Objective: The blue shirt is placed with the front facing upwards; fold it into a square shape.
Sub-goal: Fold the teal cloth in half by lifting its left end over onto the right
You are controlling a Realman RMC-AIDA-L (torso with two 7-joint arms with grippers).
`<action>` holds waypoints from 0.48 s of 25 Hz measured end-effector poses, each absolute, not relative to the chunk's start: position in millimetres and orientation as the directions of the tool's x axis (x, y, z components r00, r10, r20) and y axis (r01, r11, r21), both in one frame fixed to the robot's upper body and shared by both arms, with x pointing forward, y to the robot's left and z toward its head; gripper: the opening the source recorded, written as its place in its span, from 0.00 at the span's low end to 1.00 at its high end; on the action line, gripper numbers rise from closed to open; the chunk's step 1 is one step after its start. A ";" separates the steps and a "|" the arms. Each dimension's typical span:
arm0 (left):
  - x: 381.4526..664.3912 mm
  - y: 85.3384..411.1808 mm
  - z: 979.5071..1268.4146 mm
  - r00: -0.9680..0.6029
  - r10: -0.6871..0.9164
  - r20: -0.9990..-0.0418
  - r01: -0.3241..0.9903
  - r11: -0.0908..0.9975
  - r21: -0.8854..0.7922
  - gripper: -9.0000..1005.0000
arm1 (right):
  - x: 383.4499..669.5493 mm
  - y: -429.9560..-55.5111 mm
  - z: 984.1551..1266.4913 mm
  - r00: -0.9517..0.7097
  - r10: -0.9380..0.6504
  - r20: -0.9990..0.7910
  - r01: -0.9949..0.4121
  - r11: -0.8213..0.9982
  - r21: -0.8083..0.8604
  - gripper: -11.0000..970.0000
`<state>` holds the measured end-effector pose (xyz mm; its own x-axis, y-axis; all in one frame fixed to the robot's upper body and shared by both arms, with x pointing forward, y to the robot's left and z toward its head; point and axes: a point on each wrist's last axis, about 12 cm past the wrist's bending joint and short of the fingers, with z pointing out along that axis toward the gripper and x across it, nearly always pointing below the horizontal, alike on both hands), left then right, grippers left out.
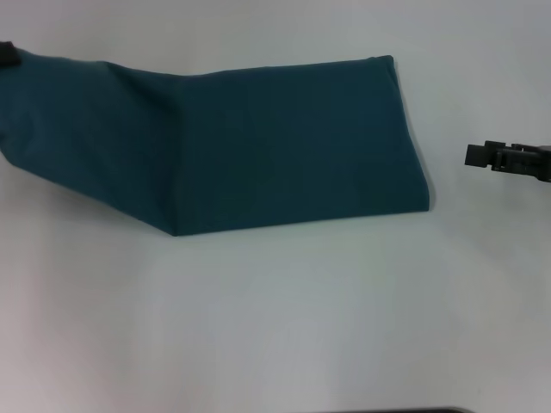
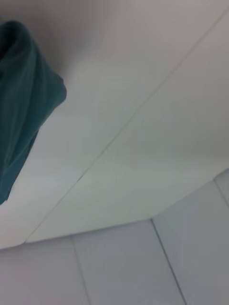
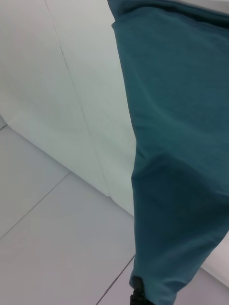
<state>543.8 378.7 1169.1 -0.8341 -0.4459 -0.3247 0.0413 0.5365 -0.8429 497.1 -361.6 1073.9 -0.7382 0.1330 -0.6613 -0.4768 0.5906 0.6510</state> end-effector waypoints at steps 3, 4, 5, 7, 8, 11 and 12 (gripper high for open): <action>546.7 370.1 1176.2 -0.840 -0.419 -0.346 0.102 0.503 -0.858 0.08 | 496.3 -362.1 1073.4 -0.739 0.136 -0.660 -0.474 0.592 0.652 0.94; 549.4 365.2 1181.2 -0.841 -0.406 -0.358 0.135 0.484 -0.865 0.08 | 496.2 -362.1 1073.4 -0.739 0.136 -0.660 -0.474 0.591 0.652 0.94; 552.4 359.8 1186.2 -0.843 -0.390 -0.370 0.166 0.466 -0.869 0.08 | 496.2 -362.2 1073.4 -0.739 0.136 -0.660 -0.474 0.592 0.652 0.94; 558.4 348.1 1195.1 -0.852 -0.349 -0.390 0.219 0.438 -0.872 0.08 | 496.4 -362.1 1073.5 -0.738 0.135 -0.661 -0.475 0.591 0.652 0.94; 561.2 342.3 1198.5 -0.856 -0.329 -0.398 0.240 0.428 -0.871 0.08 | 496.4 -362.0 1073.5 -0.738 0.135 -0.661 -0.475 0.591 0.651 0.94; 569.0 324.1 1205.8 -0.869 -0.270 -0.414 0.288 0.405 -0.868 0.08 | 496.4 -362.1 1073.5 -0.738 0.135 -0.662 -0.476 0.592 0.651 0.94; 571.3 319.0 1206.8 -0.872 -0.255 -0.417 0.296 0.404 -0.865 0.08 | 496.0 -362.3 1073.3 -0.738 0.135 -0.661 -0.475 0.592 0.651 0.94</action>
